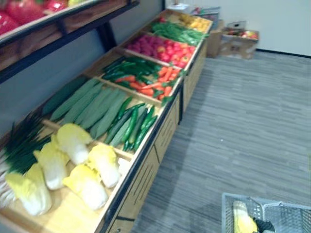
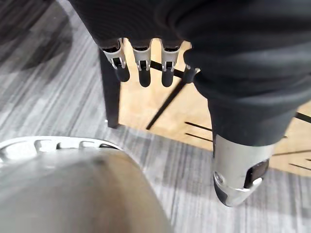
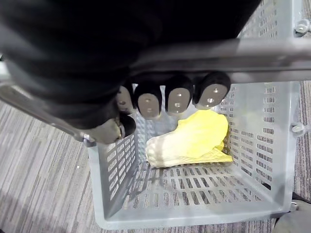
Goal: Pick vegetable in the basket
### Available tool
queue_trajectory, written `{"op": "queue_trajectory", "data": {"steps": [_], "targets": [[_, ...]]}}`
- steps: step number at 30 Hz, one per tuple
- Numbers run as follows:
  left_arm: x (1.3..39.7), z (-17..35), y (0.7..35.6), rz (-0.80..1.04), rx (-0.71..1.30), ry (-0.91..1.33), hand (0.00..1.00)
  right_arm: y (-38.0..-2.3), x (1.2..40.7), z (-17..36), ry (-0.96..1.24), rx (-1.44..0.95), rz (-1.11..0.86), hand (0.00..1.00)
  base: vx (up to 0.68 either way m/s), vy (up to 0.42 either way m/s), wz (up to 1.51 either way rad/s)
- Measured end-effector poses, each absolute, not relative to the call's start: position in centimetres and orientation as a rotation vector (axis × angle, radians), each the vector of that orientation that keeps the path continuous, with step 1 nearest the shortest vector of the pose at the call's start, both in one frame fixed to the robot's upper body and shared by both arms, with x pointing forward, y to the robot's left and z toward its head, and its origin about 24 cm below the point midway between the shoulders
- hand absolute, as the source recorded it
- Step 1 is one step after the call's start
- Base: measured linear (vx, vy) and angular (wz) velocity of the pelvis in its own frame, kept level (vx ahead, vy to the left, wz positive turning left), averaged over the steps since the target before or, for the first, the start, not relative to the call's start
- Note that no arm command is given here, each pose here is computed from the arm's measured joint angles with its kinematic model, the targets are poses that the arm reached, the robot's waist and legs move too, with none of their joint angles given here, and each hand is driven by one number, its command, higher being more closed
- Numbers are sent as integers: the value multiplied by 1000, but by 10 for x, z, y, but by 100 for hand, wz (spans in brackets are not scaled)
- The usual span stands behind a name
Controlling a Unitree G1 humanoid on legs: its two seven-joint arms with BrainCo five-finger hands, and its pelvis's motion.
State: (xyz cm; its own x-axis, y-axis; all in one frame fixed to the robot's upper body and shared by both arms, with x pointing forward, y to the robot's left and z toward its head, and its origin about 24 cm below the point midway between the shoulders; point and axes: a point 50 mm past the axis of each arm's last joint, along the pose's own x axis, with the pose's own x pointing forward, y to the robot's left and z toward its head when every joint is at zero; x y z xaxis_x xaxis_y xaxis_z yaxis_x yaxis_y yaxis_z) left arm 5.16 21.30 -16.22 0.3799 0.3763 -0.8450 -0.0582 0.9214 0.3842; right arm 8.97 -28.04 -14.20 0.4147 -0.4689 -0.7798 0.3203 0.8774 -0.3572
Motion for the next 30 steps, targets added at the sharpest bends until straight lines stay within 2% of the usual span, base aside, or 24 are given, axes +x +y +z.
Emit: {"op": "queue_trajectory", "data": {"steps": [5, 11, 13, 16, 24, 30], "targets": [[46, -163, 208, 254, 333, 1154, 0, -275, 89, -143, 1033, -201, -444, 100, 5, -100, -48], [44, -160, 216, 283, 363, 1129, 0, -260, 122, -137, 935, -188, -389, 100, 16, 148, -83], [41, -161, 211, 282, 336, 1130, 0, -245, 129, -138, 920, -169, -339, 100, 123, 314, -97], [47, -155, 229, 205, 339, 1093, 0, -220, 140, -138, 867, -123, -272, 100, 28, 134, -53], [56, -159, 216, 204, 374, 1101, 0, -241, 144, -128, 812, -181, -300, 100, -65, -22, -12], [57, -158, 221, 172, 417, 1093, 0, -239, 145, -126, 785, -146, -353, 100, 40, 15, -36]]}}
